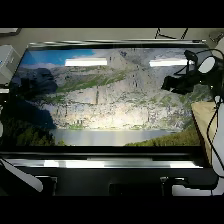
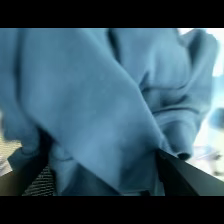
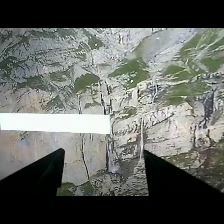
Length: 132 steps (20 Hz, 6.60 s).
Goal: Fold the clothes and pants, and hang the long-sleeved shirts on hangers.
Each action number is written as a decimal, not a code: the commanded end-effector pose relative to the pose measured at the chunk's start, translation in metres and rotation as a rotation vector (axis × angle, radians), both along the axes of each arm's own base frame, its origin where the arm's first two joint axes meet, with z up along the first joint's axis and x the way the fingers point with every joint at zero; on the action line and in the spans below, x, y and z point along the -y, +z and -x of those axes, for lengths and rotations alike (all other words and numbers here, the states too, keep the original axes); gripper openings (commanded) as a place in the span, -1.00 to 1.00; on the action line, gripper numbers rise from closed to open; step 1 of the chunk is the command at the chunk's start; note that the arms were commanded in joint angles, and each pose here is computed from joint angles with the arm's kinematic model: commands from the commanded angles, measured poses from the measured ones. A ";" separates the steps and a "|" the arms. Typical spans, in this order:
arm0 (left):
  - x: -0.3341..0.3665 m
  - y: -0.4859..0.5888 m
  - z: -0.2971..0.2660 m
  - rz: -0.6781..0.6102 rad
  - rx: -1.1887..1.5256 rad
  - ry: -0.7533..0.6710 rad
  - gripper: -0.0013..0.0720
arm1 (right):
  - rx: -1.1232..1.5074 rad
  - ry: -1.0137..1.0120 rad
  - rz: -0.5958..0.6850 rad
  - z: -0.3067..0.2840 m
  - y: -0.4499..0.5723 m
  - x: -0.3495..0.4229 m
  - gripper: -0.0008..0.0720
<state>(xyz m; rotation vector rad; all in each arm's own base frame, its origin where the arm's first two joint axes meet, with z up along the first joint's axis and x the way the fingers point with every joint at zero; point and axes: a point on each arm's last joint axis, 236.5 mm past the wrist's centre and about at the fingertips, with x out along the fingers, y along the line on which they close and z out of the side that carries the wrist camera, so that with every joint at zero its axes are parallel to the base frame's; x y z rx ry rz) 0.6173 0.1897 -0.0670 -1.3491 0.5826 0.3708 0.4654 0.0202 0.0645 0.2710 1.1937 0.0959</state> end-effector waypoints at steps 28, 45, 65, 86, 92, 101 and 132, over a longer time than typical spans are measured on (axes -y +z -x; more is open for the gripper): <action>0.694 0.110 0.347 -0.373 0.436 -1.525 -0.89 | 0.330 -0.009 0.244 0.066 0.157 0.039 0.57; 0.377 -0.002 0.344 -0.083 -0.516 -1.476 0.98 | -0.455 0.086 0.111 0.199 -0.118 0.026 0.91; 0.427 0.114 0.246 -0.359 0.107 -1.275 -0.91 | -0.154 0.001 -0.102 0.116 -0.065 0.013 -0.87; 0.324 0.391 0.227 -0.770 0.642 -0.857 -0.90 | -0.006 -0.066 -0.062 0.184 0.068 0.005 -0.86; 0.369 0.184 0.120 -0.566 0.352 -0.863 -0.90 | -0.149 -0.238 -0.248 0.151 -0.084 -0.010 -0.86; 0.391 0.047 0.227 -0.153 -0.170 -1.328 0.99 | -0.196 -0.221 -0.254 0.143 -0.117 -0.011 -0.80; 0.331 0.566 0.287 -1.032 0.946 -0.722 -0.91 | 1.188 -0.138 -0.067 0.089 0.419 0.018 -0.86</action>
